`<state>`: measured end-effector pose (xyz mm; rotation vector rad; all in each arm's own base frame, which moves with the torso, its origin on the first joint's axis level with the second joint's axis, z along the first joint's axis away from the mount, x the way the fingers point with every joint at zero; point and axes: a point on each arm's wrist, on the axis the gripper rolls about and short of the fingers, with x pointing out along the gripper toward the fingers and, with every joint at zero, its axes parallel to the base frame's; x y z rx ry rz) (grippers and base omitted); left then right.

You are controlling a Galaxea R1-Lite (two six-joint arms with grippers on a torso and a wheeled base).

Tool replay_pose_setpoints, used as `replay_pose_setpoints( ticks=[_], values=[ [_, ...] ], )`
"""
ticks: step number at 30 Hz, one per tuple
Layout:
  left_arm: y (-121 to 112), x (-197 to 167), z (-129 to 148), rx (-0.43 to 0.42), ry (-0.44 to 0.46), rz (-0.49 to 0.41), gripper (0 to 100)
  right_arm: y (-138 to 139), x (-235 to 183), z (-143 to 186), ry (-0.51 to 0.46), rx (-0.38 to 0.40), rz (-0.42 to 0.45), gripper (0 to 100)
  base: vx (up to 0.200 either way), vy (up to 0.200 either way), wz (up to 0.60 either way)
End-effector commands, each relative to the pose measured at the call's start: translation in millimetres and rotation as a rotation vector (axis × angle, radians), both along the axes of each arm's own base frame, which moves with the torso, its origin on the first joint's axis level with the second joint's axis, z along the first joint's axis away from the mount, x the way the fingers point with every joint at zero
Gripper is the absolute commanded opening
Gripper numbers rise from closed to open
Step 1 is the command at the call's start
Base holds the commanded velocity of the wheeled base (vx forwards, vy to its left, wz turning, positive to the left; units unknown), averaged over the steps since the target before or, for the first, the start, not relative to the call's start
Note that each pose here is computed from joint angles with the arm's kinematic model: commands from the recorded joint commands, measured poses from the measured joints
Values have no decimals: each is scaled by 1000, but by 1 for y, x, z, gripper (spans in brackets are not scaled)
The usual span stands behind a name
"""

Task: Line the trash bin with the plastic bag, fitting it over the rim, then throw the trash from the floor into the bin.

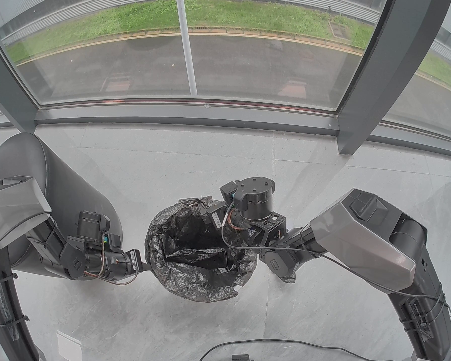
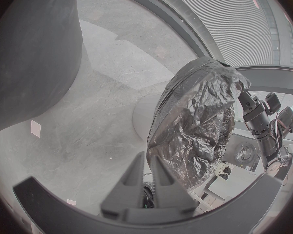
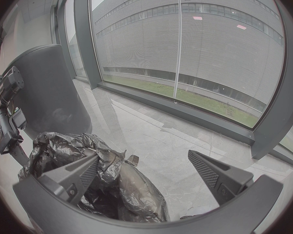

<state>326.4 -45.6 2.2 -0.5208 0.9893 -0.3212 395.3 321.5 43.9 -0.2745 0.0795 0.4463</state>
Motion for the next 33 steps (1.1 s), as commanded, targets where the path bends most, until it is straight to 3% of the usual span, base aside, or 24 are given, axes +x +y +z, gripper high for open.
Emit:
replay_pose_setpoints(
  ticks=[1,26,33],
  values=[
    [0,-1,4,-3,-8,0,100,0,0,0,0,0,1,100,0,0,0],
    [4,-38,47,-41,-184,19,100,-1,-3,3,-13,5,-22,100,0,0,0],
    [1,-39,56,-74,-213,26,100,-13,-18,23,21,22,-13,100,0,0,0]
  ],
)
